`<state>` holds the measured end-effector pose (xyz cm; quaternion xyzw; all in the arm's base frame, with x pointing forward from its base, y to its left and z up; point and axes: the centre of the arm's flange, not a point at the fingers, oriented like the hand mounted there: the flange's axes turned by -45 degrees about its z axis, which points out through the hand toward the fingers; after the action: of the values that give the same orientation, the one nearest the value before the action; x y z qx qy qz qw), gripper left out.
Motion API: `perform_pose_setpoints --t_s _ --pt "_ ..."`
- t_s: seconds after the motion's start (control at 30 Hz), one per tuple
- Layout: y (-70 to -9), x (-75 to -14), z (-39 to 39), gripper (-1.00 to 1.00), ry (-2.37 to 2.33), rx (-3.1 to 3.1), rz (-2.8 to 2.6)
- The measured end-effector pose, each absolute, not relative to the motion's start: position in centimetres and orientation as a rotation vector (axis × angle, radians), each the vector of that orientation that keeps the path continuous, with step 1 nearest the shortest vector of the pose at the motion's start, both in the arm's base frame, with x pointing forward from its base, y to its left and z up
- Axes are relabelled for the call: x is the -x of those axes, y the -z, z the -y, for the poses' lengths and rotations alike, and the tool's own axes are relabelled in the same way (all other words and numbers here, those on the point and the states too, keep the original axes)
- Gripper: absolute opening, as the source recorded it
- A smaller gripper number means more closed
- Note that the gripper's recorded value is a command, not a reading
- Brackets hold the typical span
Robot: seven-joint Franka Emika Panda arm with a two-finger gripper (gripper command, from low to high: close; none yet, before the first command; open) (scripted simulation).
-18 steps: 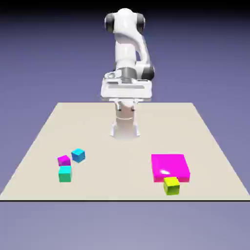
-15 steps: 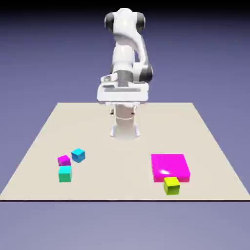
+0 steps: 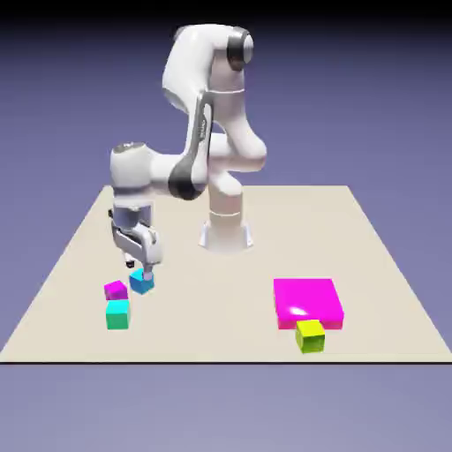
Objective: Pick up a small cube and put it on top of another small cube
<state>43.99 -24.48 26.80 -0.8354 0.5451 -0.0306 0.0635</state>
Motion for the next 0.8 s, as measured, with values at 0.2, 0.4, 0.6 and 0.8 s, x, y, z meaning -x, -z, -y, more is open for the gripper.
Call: perform_pose_setpoints --t_s 0.2,0.4,0.6,0.8 --pt "-19.6 -40.9 31.4 0.00 -0.226 2.174 -2.054" --pt "-12.7 -40.9 30.4 -1.00 -0.226 2.174 -2.054" --pt "-19.0 -41.0 31.3 -1.00 -0.225 2.173 -2.053" --pt "-22.7 -35.7 30.5 -1.00 -0.240 2.545 -1.691"
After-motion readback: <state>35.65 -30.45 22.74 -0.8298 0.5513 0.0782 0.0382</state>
